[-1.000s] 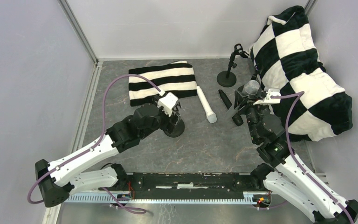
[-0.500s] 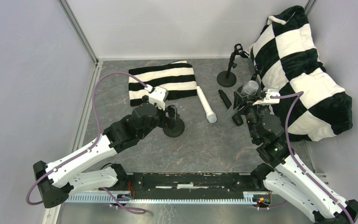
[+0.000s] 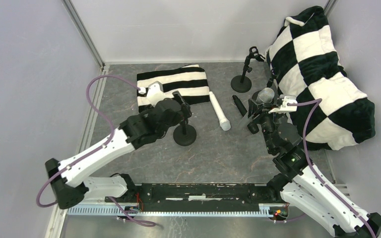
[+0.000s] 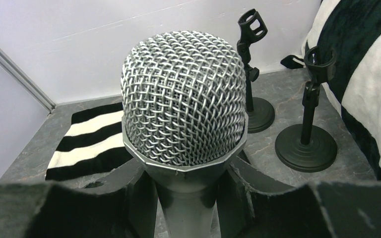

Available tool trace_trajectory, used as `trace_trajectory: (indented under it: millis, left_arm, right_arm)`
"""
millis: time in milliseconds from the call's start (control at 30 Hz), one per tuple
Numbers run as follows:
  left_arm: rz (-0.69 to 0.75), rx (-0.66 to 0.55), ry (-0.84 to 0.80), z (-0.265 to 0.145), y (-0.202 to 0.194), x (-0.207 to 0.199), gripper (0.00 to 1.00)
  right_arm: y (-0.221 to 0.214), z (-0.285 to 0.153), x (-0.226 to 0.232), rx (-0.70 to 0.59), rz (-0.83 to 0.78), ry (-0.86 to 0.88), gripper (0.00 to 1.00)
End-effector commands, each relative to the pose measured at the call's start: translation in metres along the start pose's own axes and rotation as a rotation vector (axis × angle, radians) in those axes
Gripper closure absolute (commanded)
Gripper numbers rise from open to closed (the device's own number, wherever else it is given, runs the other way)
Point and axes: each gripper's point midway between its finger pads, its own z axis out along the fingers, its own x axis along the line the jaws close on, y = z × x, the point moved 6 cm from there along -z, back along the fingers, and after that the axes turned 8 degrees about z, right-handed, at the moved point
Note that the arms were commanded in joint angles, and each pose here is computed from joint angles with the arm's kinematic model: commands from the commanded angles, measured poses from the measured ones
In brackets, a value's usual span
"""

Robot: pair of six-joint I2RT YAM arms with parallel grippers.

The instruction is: Attach the microphones to the stand

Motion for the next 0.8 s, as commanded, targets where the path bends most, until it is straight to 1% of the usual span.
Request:
trace_trajectory:
  millis: [0, 67, 133, 267, 467, 600, 767]
  left_arm:
    - [-0.158, 0.038, 0.154, 0.003, 0.0, 0.0, 0.0]
    - [-0.193, 0.066, 0.163, 0.004, -0.007, 0.001, 0.0]
    - [-0.26, 0.089, 0.145, 0.003, -0.014, 0.002, 0.0]
    - [-0.411, 0.099, 0.086, 0.006, -0.027, 0.002, 0.0]
    - [-0.567, 0.111, -0.006, 0.016, -0.04, -0.006, 0.0]
    - [-0.655, 0.091, -0.067, 0.021, -0.044, -0.01, 0.0]
    - [-0.719, 0.046, -0.051, 0.027, -0.048, -0.001, 0.0]
  right_arm:
    - [0.009, -0.001, 0.001, -0.042, 0.026, 0.002, 1.0]
    - [0.009, -0.002, 0.0, -0.041, 0.027, 0.004, 1.0]
    - [0.007, -0.002, 0.0, -0.037, 0.026, 0.004, 1.0]
    - [0.006, -0.001, 0.001, -0.035, 0.029, 0.008, 1.0]
    - [0.006, -0.001, 0.001, -0.032, 0.03, 0.014, 1.0]
    - [0.006, -0.002, 0.001, -0.032, 0.03, 0.013, 1.0]
    - [0.005, -0.003, -0.001, -0.031, 0.028, 0.007, 1.0]
